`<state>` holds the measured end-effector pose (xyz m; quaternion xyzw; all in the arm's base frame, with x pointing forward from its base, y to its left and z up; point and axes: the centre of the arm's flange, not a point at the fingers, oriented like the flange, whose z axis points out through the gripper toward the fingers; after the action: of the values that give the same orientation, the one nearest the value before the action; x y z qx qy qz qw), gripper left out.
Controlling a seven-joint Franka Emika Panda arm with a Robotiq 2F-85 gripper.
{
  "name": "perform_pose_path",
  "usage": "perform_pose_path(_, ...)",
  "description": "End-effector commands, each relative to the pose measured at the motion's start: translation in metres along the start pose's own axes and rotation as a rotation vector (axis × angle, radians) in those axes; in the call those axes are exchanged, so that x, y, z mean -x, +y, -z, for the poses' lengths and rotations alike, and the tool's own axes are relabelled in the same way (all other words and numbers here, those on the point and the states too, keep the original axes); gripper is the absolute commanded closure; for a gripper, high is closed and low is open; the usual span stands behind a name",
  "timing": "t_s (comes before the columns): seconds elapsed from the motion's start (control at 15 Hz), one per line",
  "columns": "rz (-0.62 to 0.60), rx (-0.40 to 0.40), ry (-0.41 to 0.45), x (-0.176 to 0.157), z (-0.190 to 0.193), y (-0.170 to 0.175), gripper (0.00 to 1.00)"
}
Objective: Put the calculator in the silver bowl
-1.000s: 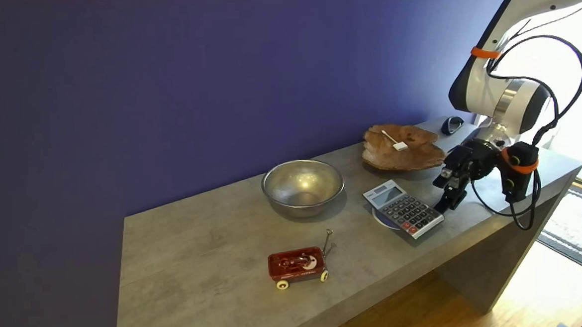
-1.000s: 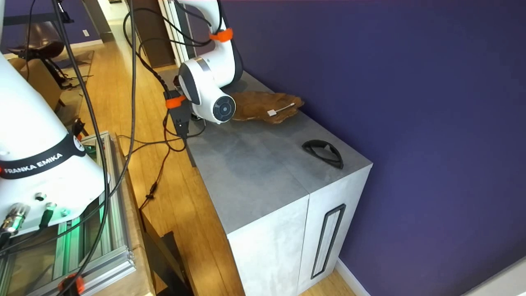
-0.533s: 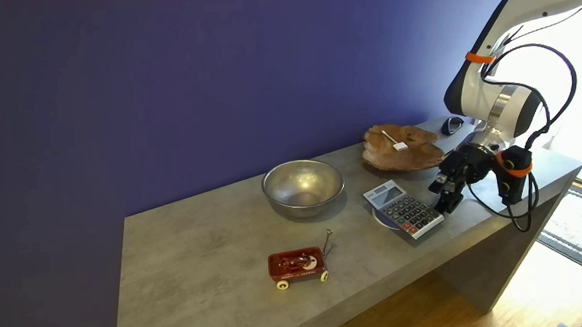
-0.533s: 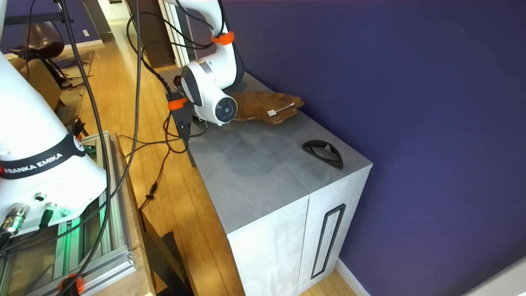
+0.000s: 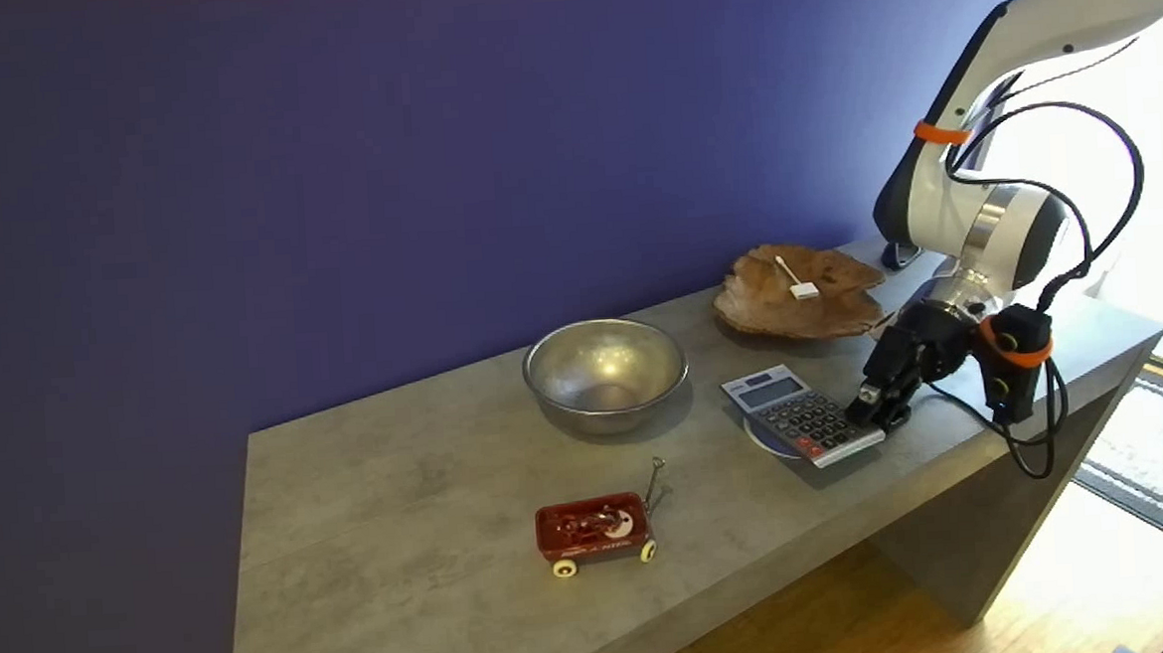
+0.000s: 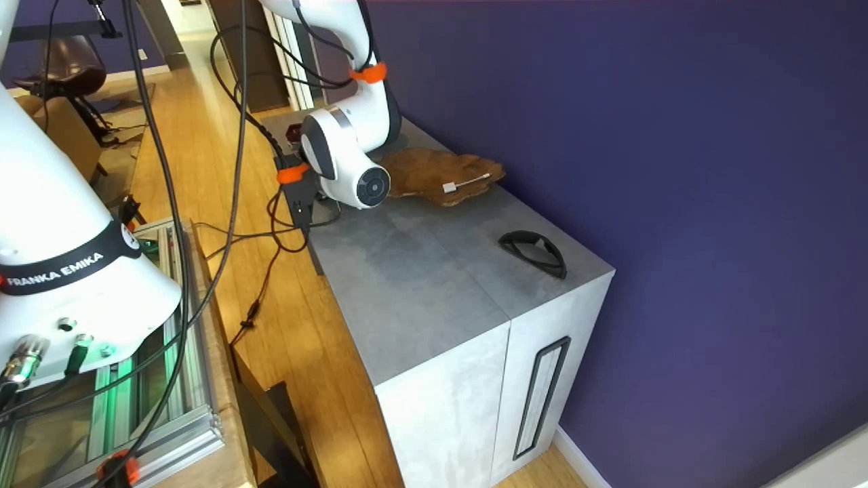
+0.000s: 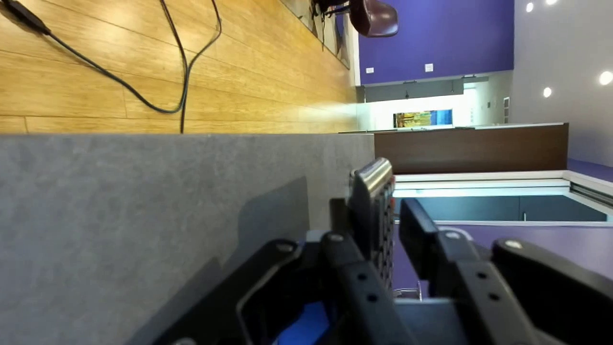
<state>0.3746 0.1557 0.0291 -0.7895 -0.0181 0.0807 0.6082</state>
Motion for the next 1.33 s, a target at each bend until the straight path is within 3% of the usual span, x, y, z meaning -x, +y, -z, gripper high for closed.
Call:
perform_pose_path(0.0,0.008,-0.024,-0.026,-0.011,-0.011,0.004,0.98)
perform_pose_path(0.4,0.018,-0.068,-0.026,-0.009,-0.007,-0.001,0.96)
perform_pose_path(0.73,0.07,-0.105,0.018,0.016,0.019,-0.039,0.96)
perform_pose_path(1.07,0.064,0.002,0.07,0.036,0.025,-0.083,0.96)
perform_pose_path(1.27,0.063,0.103,0.075,0.025,0.014,-0.124,0.96)
